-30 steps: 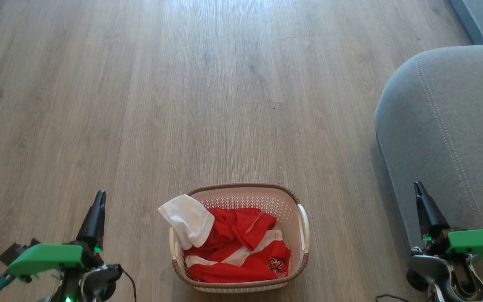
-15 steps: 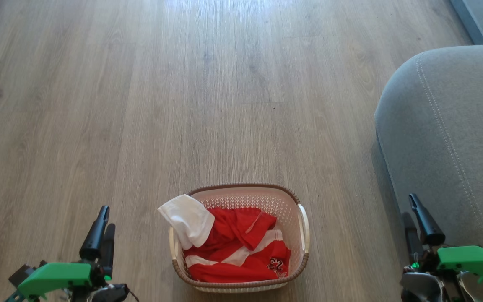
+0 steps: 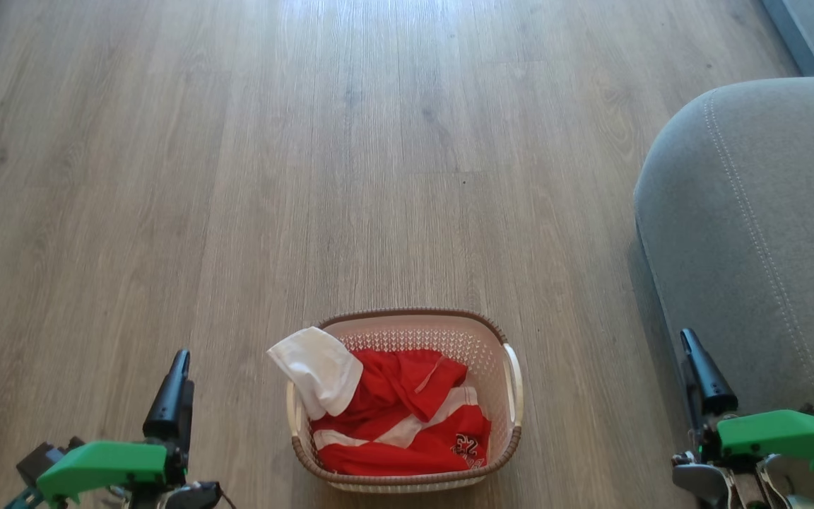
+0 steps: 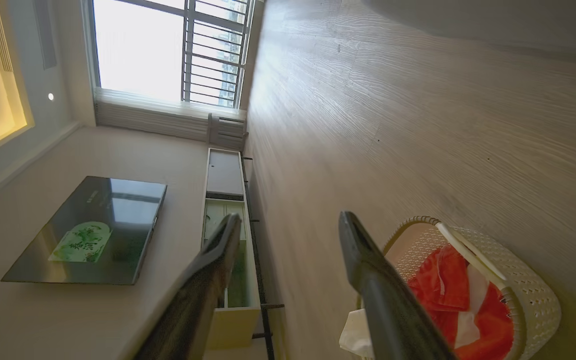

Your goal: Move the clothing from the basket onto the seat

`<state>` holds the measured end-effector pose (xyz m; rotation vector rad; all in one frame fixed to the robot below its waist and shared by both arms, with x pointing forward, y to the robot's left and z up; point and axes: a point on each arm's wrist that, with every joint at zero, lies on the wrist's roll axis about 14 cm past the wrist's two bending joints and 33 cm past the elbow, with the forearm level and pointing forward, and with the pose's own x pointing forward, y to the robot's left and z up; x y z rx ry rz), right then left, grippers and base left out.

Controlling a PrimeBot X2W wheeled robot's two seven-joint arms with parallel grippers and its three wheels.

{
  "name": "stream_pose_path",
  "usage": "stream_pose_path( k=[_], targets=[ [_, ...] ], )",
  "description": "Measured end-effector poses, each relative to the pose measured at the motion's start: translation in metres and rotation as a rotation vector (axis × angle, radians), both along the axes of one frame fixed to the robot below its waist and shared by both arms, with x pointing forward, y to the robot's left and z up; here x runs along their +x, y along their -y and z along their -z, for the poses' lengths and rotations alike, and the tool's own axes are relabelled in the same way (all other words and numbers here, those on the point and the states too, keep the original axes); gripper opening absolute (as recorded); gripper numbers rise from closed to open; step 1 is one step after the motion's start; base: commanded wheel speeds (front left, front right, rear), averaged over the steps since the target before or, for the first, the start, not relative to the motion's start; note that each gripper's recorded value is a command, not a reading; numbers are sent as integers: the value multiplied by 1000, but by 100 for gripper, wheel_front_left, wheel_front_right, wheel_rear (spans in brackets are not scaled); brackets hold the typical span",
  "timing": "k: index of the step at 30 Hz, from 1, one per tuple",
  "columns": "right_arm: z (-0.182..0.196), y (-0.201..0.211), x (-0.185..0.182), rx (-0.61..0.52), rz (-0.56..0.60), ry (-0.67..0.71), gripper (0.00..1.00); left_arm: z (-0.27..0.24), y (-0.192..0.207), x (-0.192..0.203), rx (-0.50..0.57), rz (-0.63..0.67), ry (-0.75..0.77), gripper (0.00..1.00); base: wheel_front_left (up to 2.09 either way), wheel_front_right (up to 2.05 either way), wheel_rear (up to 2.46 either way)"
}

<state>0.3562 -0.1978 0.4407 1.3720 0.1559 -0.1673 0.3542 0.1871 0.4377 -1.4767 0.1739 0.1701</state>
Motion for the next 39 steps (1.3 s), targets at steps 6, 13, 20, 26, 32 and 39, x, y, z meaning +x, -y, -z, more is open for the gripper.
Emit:
stream_pose_path(
  k=[6,13,20,26,32,39],
  targets=[
    [-1,1,1,-128,-23,-2,100,-1,-1,2,106,17,-1,100,0,0,0],
    [-7,-5,4,-283,-72,11,100,-1,-2,2,203,33,-4,100,0,0,0],
    [-15,-15,11,-414,-123,42,100,-5,0,3,302,55,4,100,0,0,0],
    [-15,-22,11,-508,-163,49,100,-9,0,5,391,62,17,100,0,0,0],
    [-17,-26,12,-600,-192,63,100,-12,0,5,479,78,22,100,0,0,0],
    [-23,-31,17,-682,-214,91,100,-16,2,7,567,91,40,100,0,0,0]
  ],
)
